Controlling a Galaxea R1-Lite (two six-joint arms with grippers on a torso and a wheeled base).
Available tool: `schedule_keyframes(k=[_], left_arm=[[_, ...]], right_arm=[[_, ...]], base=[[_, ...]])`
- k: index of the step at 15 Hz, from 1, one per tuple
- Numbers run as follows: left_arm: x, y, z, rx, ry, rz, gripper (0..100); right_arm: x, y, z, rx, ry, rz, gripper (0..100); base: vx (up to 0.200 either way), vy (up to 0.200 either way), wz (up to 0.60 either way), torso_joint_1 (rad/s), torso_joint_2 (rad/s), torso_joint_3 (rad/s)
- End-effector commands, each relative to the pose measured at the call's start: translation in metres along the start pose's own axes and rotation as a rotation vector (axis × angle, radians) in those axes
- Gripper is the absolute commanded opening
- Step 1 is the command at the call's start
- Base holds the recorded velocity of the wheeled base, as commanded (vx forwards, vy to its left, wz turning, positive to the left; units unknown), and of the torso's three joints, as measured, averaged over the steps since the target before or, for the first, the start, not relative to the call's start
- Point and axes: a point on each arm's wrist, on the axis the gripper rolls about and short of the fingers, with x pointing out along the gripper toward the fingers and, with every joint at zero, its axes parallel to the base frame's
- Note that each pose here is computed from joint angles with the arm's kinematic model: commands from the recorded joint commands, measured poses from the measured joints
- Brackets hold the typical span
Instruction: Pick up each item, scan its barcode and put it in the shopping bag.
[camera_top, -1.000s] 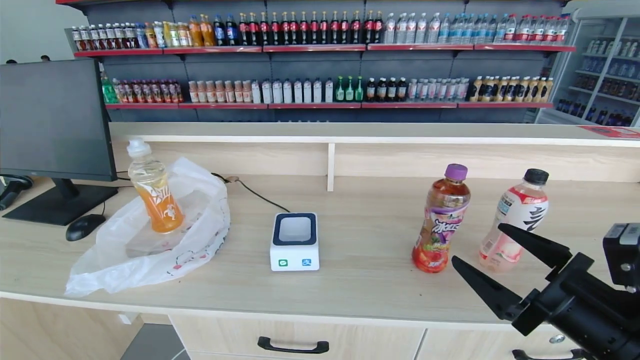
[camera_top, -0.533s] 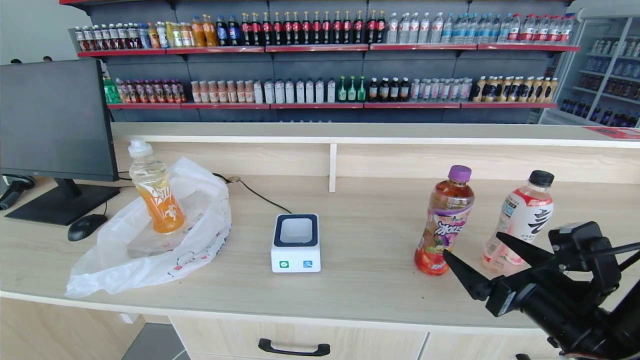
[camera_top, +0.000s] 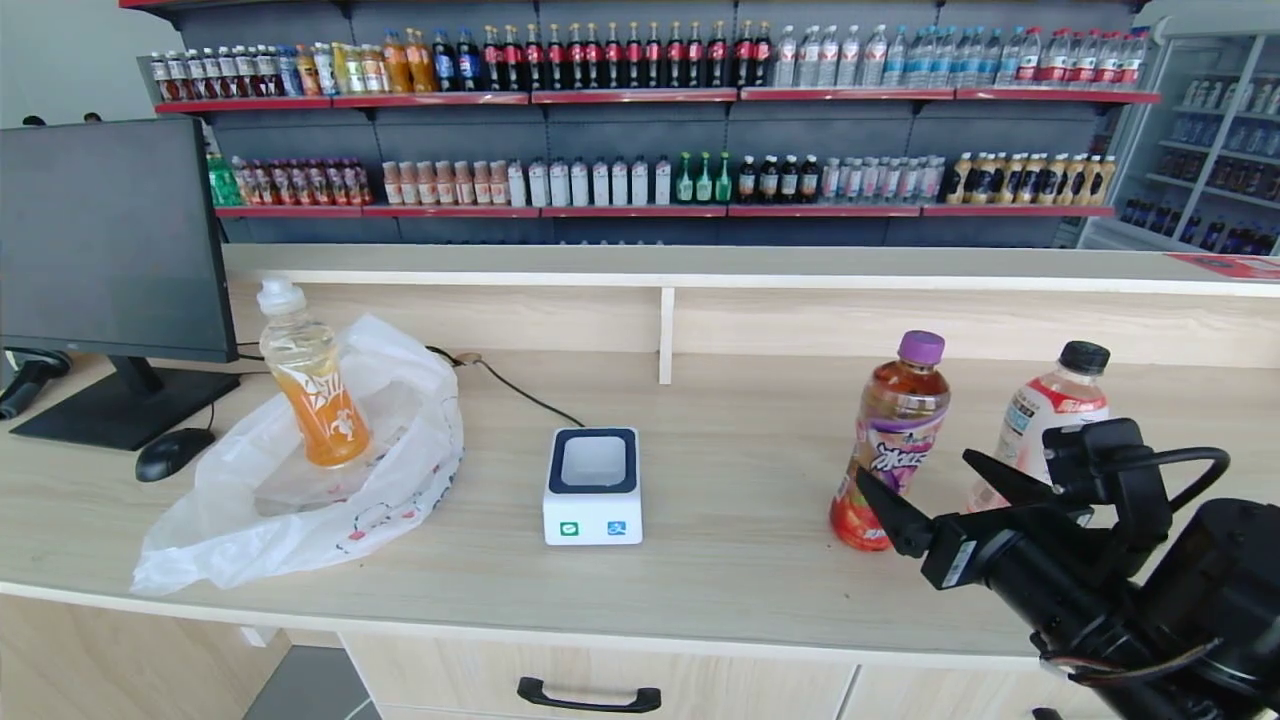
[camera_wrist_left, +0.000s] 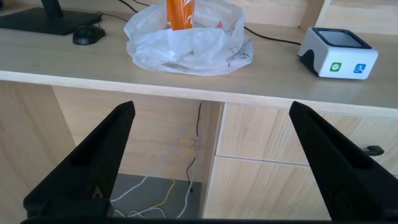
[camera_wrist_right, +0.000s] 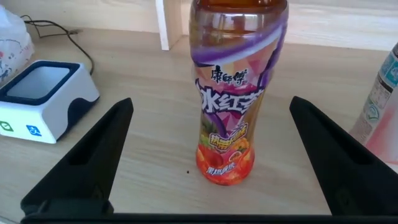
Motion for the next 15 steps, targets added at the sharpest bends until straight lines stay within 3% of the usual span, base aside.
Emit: schedule_keyframes(k=[1,4,15], left_arm=[[0.0,0.0,0.0,0.0,0.0,0.0,100],[0.0,0.0,0.0,0.001,-0.002,0.0,100],[0.0,0.0,0.0,0.001,-0.002,0.0,100]], right_arm=[[0.014,0.004,-0.013,-0.015,0.044,-0.008,100],[0.023,-0.004,-0.016,0.006,0.048,-0.084,100],[0.066,0.0,-0.029,0.036,0.039,-0.136,100]], base=[[0.0,0.0,0.0,0.0,0.0,0.0],[0.0,0.0,0.0,0.0,0.0,0.0],[0.0,0.0,0.0,0.0,0.0,0.0]])
